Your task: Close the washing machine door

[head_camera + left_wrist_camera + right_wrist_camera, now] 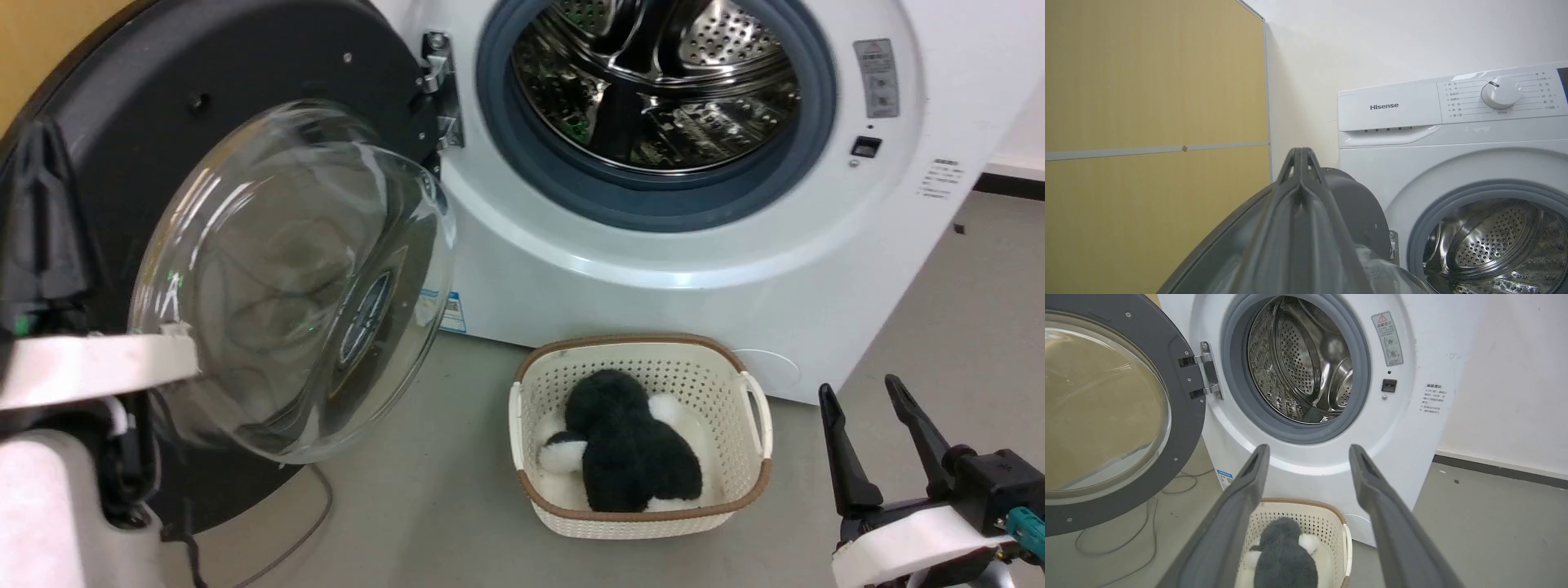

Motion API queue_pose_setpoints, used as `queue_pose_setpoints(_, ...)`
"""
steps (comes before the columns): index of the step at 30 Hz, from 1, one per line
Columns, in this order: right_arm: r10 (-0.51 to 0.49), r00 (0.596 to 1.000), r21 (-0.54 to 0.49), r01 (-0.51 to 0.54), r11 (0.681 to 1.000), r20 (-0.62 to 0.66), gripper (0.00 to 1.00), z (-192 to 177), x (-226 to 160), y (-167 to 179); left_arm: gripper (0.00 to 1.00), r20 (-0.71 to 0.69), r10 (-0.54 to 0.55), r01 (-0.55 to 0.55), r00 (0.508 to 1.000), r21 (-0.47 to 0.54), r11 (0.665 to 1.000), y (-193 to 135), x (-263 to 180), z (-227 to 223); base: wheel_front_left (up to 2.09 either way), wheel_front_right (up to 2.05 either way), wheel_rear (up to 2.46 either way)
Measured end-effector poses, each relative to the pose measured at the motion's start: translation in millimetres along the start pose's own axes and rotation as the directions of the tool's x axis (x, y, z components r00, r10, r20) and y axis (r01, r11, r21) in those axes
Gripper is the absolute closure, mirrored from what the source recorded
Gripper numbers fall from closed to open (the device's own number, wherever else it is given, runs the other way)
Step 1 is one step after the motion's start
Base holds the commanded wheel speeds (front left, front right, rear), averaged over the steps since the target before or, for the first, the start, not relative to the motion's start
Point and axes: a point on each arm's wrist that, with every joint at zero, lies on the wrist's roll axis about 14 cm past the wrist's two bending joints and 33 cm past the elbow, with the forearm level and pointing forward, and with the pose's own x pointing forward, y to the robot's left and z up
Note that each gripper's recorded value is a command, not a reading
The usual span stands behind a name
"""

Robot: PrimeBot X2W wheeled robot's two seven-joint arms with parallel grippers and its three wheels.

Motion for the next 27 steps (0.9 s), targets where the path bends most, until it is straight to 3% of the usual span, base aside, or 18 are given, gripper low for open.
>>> queue_pose_setpoints(7, 0.044, 0.999, 0.013, -0.044, 0.999, 0.007, 0.0, -3, 11, 14, 1.0, 0.083, 0.093, -0.094, 0.992, 0.013, 0.995, 44, 6, 27, 0.0, 0.0, 0.0)
queue_pose_setpoints(17, 0.082, 0.996, 0.03, -0.083, 0.996, 0.017, 0.0, -7, 26, 27, 1.0, 0.011, 0.284, -0.281, 0.959, -0.1, 0.954, 124, 0, 11, 0.0, 0.0, 0.0)
queue_pose_setpoints(22, 0.095, 0.995, 0.037, -0.096, 0.995, 0.024, 0.0, -8, 31, 32, 1.0, -0.056, 0.407, -0.408, 0.912, -0.224, 0.885, 166, -10, -3, 0.0, 0.0, 0.0)
queue_pose_setpoints(27, 0.107, 0.994, 0.044, -0.108, 0.993, 0.025, 0.0, -11, 35, 36, 1.0, -0.183, 0.496, -0.527, 0.849, -0.355, 0.772, 201, -28, -29, 0.0, 0.0, 0.0)
